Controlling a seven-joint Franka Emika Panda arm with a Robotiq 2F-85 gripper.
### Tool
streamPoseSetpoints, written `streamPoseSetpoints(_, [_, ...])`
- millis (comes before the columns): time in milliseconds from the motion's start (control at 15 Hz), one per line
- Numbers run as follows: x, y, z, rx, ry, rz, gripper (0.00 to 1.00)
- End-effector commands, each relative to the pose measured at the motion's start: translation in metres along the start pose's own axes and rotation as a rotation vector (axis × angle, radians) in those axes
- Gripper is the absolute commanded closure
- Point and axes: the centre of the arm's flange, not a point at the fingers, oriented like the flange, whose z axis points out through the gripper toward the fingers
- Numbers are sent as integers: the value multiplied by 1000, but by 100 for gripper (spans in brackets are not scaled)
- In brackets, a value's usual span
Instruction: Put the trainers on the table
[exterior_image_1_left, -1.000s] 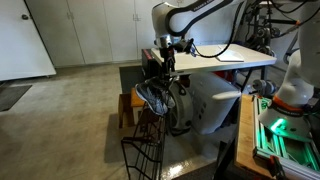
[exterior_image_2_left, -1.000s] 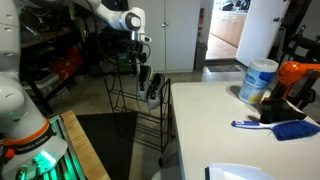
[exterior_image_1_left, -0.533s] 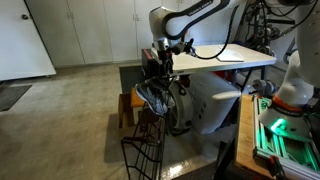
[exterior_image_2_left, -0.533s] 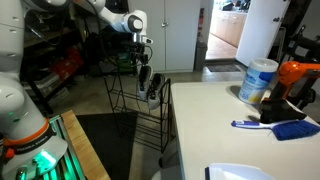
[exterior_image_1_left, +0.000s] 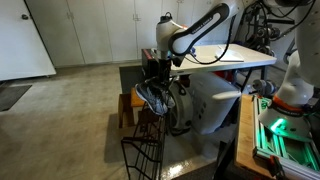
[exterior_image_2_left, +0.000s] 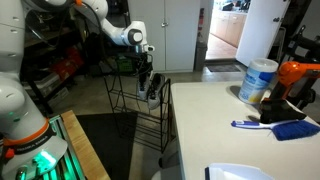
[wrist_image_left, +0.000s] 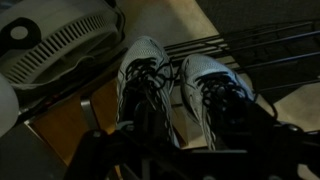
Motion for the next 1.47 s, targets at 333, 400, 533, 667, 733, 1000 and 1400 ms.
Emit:
streamPoseSetpoints(333, [-32,-4,36,37,274,-39,0])
streamPoseSetpoints(400, [-34,-4,38,31,296,-47,0])
streamPoseSetpoints(533, [-38,-3,40,37,331,-40,0])
streamPoseSetpoints(667, [-40,0,41,33,366,-36,0])
streamPoseSetpoints(733, [-41,0,42,32,383,-41,0])
streamPoseSetpoints(1000, [-44,3,43,46,446,-61,0])
streamPoseSetpoints(1400, [-39,-4,45,60,476,-91,0])
